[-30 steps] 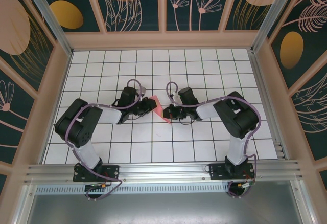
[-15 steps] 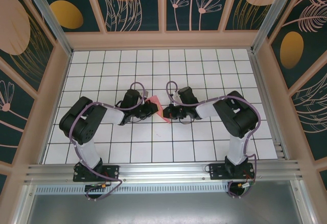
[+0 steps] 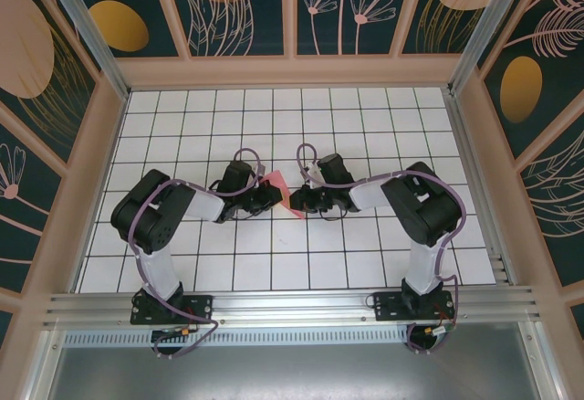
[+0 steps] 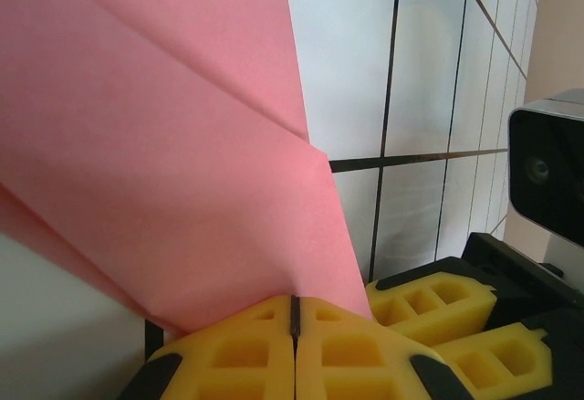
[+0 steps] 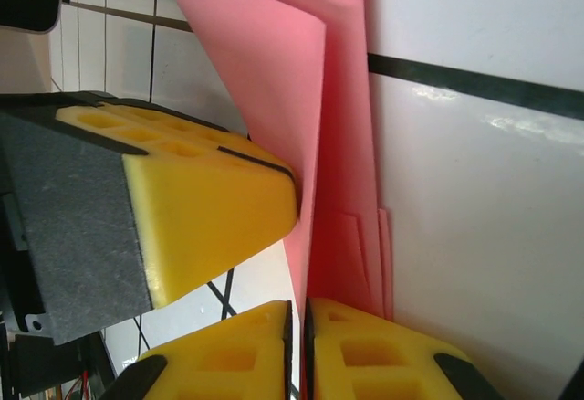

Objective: Fold a paper plane with a square sheet of paper (pick it up from the middle)
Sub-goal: Fold the wing for the fifth time at the center of the table.

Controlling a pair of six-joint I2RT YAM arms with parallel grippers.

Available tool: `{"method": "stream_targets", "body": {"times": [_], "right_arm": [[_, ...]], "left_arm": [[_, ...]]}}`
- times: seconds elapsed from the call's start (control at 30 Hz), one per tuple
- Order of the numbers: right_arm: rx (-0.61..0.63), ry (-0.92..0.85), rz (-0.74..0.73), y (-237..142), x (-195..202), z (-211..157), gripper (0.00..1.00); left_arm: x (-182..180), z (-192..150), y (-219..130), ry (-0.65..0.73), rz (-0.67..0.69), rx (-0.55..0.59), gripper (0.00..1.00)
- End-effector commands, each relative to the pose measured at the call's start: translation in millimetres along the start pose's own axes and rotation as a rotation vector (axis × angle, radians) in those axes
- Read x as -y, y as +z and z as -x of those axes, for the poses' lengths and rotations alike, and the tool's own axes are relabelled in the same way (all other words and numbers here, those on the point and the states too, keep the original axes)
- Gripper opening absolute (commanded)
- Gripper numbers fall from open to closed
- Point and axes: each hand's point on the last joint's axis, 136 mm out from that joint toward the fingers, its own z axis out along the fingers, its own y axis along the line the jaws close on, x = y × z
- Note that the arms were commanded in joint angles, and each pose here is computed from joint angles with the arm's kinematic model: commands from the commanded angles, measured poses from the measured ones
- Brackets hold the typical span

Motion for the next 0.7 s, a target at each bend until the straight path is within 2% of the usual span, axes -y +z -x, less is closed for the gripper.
{"method": "stream_targets", "body": {"times": [0.0, 0.27, 0.53, 0.67], "right_arm": [[-0.019, 0.036, -0.040, -6.8, 4.4, -5.7, 0.17], [-0.046, 0.059, -0.053, -12.4, 8.3, -19.1, 0.17], [-0.075, 0.087, -0.088, -10.5, 23.3, -33.5, 0.09], [-0.079, 0.082, -0.085, -10.2, 22.2, -32.3, 0.11]], "left_arm": [[-18.9, -1.2, 3.8, -0.003, 0.081, 0.004, 0.07], [-21.9, -2.1, 3.3, -0.002, 0.093, 0.004, 0.06], [-22.7, -2.2, 2.1, -0.001, 0.099, 0.007, 0.06], [-23.4, -2.2, 2.1, -0.003, 0.101, 0.008, 0.06]]}}
